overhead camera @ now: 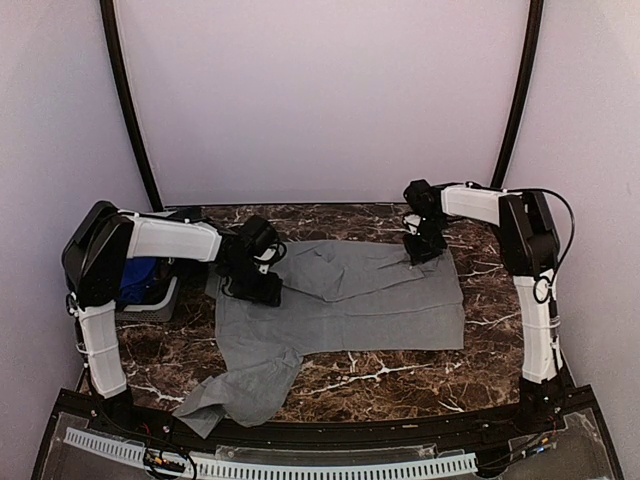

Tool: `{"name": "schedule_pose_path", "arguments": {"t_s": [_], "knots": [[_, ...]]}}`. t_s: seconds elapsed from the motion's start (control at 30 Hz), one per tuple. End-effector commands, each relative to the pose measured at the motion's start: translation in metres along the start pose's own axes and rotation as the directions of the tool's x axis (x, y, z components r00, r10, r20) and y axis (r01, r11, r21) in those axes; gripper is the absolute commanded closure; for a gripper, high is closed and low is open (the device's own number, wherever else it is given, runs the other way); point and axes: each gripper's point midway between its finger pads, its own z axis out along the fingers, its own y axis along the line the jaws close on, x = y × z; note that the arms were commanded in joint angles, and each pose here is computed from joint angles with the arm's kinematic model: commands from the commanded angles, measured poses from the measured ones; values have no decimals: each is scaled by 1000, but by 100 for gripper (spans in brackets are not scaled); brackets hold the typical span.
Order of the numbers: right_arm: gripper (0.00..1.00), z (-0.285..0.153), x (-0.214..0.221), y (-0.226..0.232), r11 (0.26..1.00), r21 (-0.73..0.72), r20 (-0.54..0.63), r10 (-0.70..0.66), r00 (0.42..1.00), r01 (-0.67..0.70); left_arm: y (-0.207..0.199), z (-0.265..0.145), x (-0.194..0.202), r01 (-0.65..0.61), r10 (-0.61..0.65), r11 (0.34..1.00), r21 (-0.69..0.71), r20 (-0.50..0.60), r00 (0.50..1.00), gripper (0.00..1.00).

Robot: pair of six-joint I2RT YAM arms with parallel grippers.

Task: Fold and stack the mixed laundry pile
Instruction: Fold the flattened shirt at the center of the board.

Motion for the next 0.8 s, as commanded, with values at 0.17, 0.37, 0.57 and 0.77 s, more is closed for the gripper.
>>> {"name": "schedule_pose_path", "arguments": {"t_s": [0.17,0.37,0.57,0.77], "knots": [[69,14,-32,-14,998,55,-6,-15,1000,16,-8,17,-39,38,-38,998,58,1,999,37],[54,-94,-53,-2,997,-79,237,38,971,-20,-21,-42,-87,2,-18,995,98,163,986,35],[48,-136,19,12,970,-236,251,123,960,-63,-22,-97,-57,34,-74,983,178,225,971,31],[52,-133,107,28,912,-373,154,239,959,-168,-17,-109,6,137,-186,960,244,193,963,32]]}}
